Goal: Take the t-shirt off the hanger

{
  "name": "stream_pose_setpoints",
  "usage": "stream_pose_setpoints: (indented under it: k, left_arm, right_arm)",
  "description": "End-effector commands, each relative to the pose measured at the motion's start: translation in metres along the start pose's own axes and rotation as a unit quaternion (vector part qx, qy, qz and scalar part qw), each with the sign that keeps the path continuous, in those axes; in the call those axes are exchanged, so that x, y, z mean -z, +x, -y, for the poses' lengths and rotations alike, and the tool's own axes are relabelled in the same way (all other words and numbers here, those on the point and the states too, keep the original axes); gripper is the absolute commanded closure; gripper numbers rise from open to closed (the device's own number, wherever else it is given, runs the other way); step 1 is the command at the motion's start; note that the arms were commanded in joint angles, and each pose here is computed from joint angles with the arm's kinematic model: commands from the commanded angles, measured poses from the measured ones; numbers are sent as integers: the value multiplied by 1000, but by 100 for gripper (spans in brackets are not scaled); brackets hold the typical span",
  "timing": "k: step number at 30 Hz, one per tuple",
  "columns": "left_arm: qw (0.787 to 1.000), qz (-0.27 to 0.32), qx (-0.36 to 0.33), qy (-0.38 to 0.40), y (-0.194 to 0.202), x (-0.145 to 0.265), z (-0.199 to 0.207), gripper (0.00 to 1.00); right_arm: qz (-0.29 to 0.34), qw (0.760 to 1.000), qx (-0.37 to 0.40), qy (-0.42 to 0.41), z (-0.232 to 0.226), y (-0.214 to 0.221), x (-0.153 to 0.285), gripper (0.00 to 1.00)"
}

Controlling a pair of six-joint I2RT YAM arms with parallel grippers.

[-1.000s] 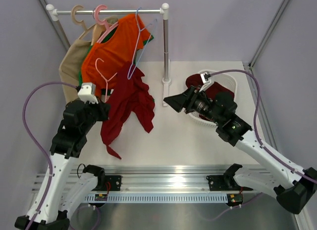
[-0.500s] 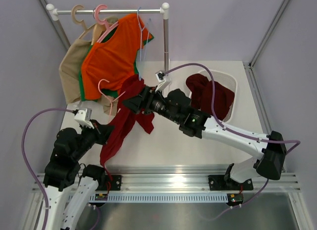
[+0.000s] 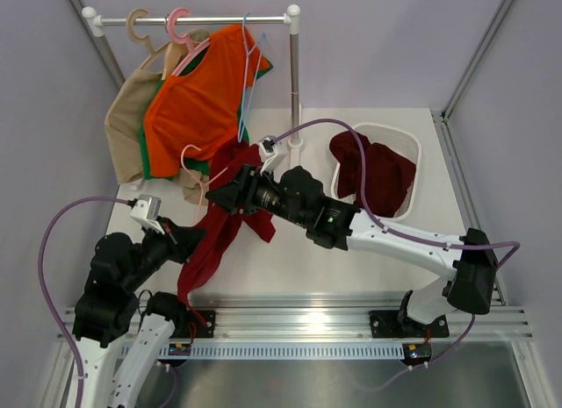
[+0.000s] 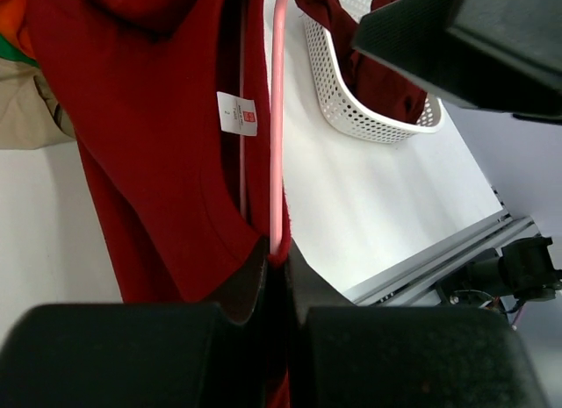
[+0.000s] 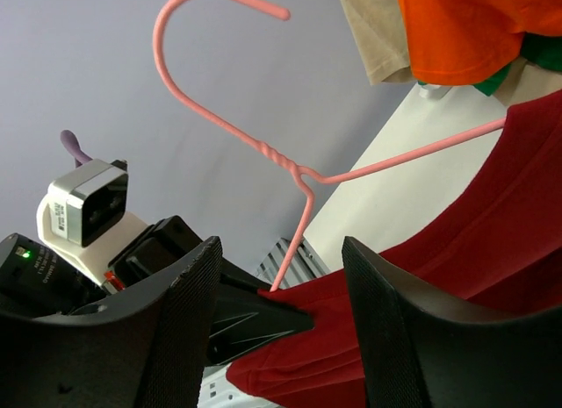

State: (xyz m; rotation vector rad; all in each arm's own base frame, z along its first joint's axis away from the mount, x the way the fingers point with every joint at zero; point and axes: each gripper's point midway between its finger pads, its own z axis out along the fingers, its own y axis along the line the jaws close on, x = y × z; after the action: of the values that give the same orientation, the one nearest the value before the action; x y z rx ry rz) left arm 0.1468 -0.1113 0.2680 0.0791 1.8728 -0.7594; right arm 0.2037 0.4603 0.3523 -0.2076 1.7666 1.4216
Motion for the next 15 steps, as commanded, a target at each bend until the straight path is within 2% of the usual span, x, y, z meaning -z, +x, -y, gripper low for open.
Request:
stream_pose_setpoints:
  k: [1,6,15]
  left_arm:
    - [997,49,-15,54,-30,12,29,100]
    - [996,55,-14,75,-37,16,40,100]
    - [995,52,-4,90,-36,15,45,100]
  right_arm:
    - [-11,1000,-9,-15,-13,6,-9,36]
    - [-33,999,-21,-27,-18,24,-19,38]
    - [-45,997,-21,-66,-31,30,-27,60]
